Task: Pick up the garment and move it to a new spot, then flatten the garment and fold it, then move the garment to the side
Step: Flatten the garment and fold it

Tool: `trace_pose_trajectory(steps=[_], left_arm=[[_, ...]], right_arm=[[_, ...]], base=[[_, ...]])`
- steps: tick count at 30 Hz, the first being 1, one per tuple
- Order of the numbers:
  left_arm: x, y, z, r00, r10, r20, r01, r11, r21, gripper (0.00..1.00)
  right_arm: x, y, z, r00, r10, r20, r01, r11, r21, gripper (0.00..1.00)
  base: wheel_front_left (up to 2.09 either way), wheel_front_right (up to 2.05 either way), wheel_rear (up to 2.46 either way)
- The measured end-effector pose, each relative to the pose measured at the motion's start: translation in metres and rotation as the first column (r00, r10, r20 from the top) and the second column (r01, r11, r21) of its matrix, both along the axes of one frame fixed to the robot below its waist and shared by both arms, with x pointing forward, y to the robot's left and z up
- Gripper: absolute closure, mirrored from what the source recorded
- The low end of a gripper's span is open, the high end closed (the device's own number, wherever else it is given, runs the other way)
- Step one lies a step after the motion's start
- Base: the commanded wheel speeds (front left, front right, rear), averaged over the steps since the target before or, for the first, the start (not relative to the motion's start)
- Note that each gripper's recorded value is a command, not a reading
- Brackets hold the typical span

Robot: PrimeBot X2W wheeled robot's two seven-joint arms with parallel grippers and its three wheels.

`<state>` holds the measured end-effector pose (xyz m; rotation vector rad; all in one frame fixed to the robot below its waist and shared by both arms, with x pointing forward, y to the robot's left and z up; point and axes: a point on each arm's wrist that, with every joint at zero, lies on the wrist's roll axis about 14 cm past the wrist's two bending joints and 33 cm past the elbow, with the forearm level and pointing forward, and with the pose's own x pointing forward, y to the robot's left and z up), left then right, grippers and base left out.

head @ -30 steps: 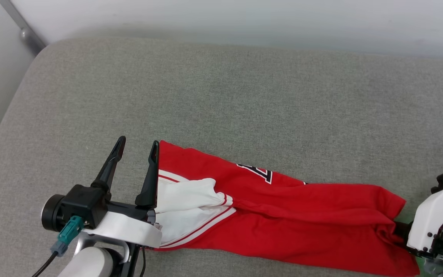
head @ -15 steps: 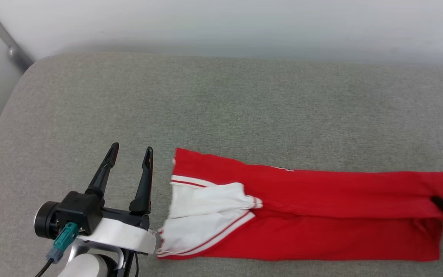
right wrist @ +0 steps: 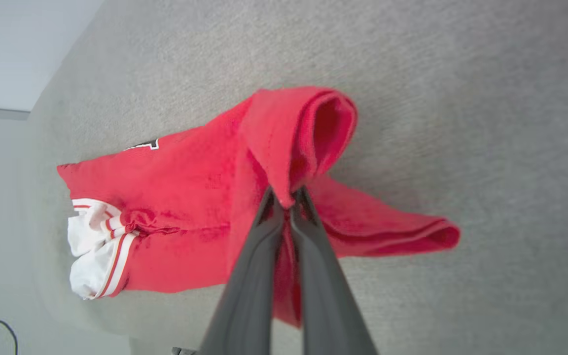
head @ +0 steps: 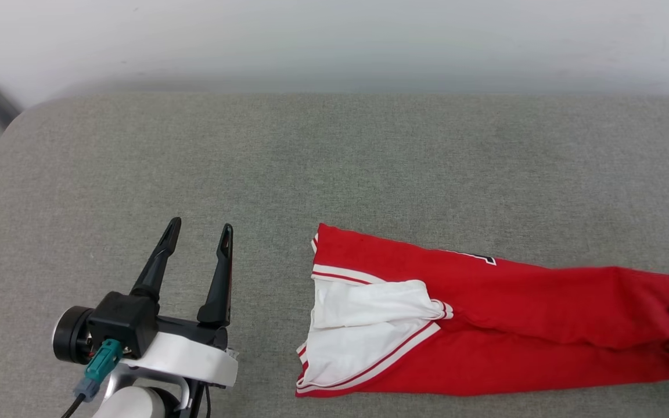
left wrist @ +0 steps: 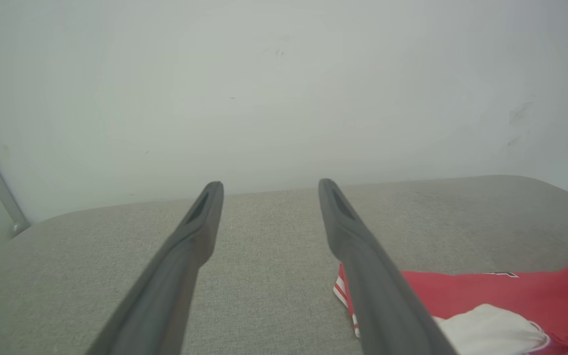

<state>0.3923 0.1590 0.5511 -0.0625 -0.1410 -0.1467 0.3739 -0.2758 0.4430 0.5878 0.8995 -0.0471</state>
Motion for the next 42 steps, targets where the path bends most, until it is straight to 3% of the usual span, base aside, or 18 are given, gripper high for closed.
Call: trace_pose_trajectory(steps=[4, 8, 10, 12, 16, 19, 22, 26, 29, 31, 34, 35, 36, 37, 42], left_arm=[[-0.001, -0.003, 0.001, 1.000, -0.008, 0.000, 0.008, 1.000, -0.001, 0.00], [-0.005, -0.002, 0.002, 1.000, -0.010, 0.002, 0.010, 1.000, -0.002, 0.00], [-0.007, -0.001, 0.002, 1.000, -0.011, 0.002, 0.011, 1.000, -0.001, 0.00], [-0.010, 0.001, 0.003, 1.000, -0.003, 0.004, 0.003, 1.000, -0.005, 0.00], [-0.016, 0.008, 0.003, 1.000, 0.019, 0.002, -0.019, 1.000, -0.008, 0.00], [-0.019, 0.014, 0.006, 0.999, 0.041, 0.007, -0.041, 0.999, -0.011, 0.00], [-0.023, 0.019, 0.005, 0.998, 0.057, 0.005, -0.057, 0.998, -0.014, 0.00], [-0.026, 0.026, 0.003, 0.997, 0.081, -0.003, -0.082, 0.997, -0.016, 0.00], [-0.024, 0.028, 0.000, 0.996, 0.088, -0.010, -0.088, 0.996, -0.017, 0.00], [-0.021, 0.030, 0.000, 0.996, 0.090, -0.010, -0.091, 0.996, -0.018, 0.00], [-0.017, 0.031, -0.007, 0.995, 0.099, -0.031, -0.100, 0.995, -0.025, 0.00], [-0.016, 0.030, -0.010, 0.994, 0.101, -0.038, -0.102, 0.994, -0.028, 0.00], [-0.014, 0.030, -0.011, 0.994, 0.103, -0.041, -0.104, 0.994, -0.029, 0.00], [-0.012, 0.030, -0.013, 0.994, 0.102, -0.045, -0.103, 0.994, -0.028, 0.00], [-0.005, 0.026, -0.018, 0.995, 0.085, -0.054, -0.086, 0.996, -0.022, 0.00]], right_arm=[[-0.007, 0.046, -0.004, 0.996, 0.086, -0.038, -0.079, 0.984, 0.158, 1.00], [-0.011, 0.085, -0.002, 0.980, 0.196, -0.046, -0.174, 0.939, 0.297, 1.00], [-0.012, 0.104, 0.000, 0.967, 0.251, -0.037, -0.218, 0.896, 0.386, 1.00], [-0.013, 0.131, -0.001, 0.951, 0.310, -0.014, -0.263, 0.829, 0.493, 1.00], [-0.009, 0.182, 0.003, 0.919, 0.392, 0.047, -0.337, 0.716, 0.612, 1.00], [-0.006, 0.218, 0.008, 0.895, 0.437, 0.093, -0.389, 0.660, 0.643, 1.00], [-0.003, 0.251, 0.011, 0.871, 0.474, 0.131, -0.439, 0.629, 0.642, 1.00], [0.007, 0.286, 0.019, 0.847, 0.494, 0.194, -0.497, 0.609, 0.618, 1.00], [0.020, 0.303, 0.023, 0.845, 0.480, 0.236, -0.516, 0.615, 0.596, 1.00], [0.029, 0.310, 0.019, 0.853, 0.464, 0.238, -0.507, 0.633, 0.585, 1.00], [0.036, 0.313, -0.003, 0.855, 0.475, 0.208, -0.509, 0.692, 0.511, 1.00], [0.037, 0.313, -0.009, 0.854, 0.481, 0.200, -0.512, 0.706, 0.490, 0.76], [0.038, 0.314, -0.015, 0.854, 0.484, 0.192, -0.512, 0.714, 0.477, 0.05], [0.038, 0.315, -0.019, 0.855, 0.484, 0.188, -0.511, 0.719, 0.471, 0.00], [0.040, 0.310, -0.018, 0.827, 0.512, 0.232, -0.562, 0.739, 0.372, 0.00]], base=[[0.00, 0.00, 0.00], [0.00, 0.00, 0.00], [0.00, 0.00, 0.00], [0.00, 0.00, 0.00], [0.00, 0.00, 0.00], [0.00, 0.00, 0.00], [0.00, 0.00, 0.00], [0.00, 0.00, 0.00], [0.00, 0.00, 0.00], [0.00, 0.00, 0.00], [0.00, 0.00, 0.00], [0.00, 0.00, 0.00], [0.00, 0.00, 0.00], [0.00, 0.00, 0.00], [0.00, 0.00, 0.00]])
